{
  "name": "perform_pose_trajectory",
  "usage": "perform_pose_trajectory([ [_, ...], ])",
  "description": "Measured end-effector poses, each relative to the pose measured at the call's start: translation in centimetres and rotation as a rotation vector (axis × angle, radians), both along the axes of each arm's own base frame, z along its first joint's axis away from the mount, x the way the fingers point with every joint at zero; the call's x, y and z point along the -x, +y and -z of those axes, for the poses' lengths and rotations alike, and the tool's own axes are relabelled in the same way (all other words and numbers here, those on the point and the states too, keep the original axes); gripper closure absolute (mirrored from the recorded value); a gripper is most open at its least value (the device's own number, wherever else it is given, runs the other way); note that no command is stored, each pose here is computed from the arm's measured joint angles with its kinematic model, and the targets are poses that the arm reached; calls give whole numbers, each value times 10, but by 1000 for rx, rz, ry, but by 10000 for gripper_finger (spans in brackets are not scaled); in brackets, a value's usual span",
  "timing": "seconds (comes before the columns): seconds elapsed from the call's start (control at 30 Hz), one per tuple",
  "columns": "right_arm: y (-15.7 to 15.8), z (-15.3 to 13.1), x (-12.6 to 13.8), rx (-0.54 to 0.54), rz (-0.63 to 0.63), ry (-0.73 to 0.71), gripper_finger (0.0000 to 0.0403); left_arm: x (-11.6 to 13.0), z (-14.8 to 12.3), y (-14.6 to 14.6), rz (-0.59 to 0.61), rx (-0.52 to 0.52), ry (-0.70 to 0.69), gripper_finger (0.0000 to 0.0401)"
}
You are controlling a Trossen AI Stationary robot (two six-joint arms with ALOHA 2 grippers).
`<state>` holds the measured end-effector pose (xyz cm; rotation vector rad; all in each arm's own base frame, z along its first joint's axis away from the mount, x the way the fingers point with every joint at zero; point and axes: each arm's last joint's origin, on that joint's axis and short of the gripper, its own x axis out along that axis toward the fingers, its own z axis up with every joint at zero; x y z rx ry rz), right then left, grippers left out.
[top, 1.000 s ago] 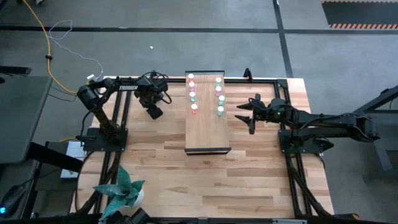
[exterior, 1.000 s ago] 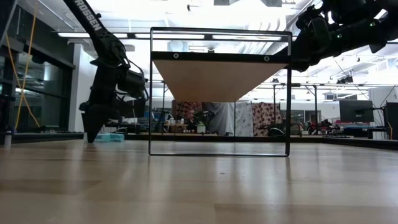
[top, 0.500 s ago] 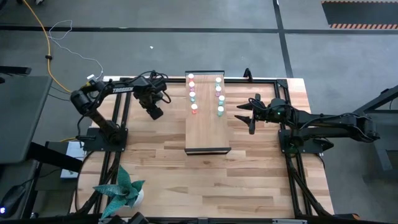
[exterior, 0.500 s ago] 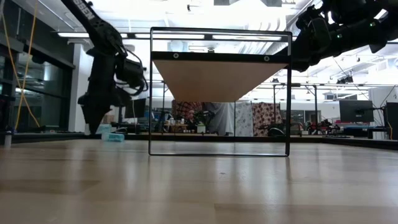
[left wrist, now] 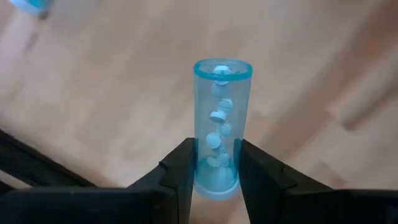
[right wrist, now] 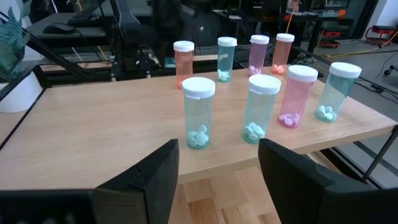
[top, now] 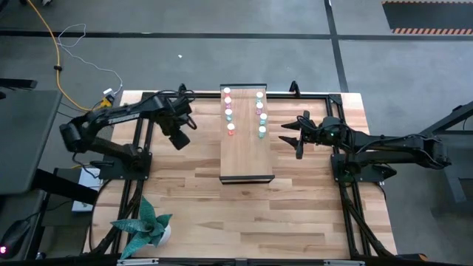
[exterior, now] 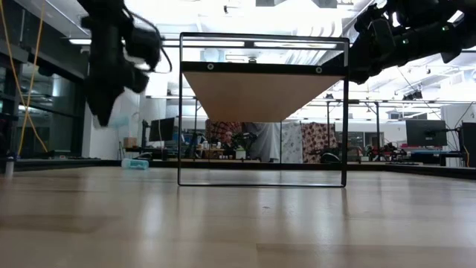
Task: Pick and place medicine bottles onto shelf by color
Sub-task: Put the transparent blue pill bottle on the shelf
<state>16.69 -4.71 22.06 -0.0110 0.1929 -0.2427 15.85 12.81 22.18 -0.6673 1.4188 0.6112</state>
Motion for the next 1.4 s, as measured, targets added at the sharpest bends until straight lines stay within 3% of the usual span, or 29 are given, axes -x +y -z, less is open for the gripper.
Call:
perform_pose_trajectory([
  [0.3,0,-5,-1,15,-14,-53,190,-4,-49,-55,49,39,-164,305],
  [0.7,5,-11,-2,14,-202,-116,190,-55,-123,-116,220,-20,-389,305],
  [1.13,19,-22,-14,-75,-352,-280,190,-167,-139,-137,569,-84,-402,305],
  [1.4,39,-11,-37,-42,-413,-293,190,-222,-134,-132,725,-258,-376,305],
])
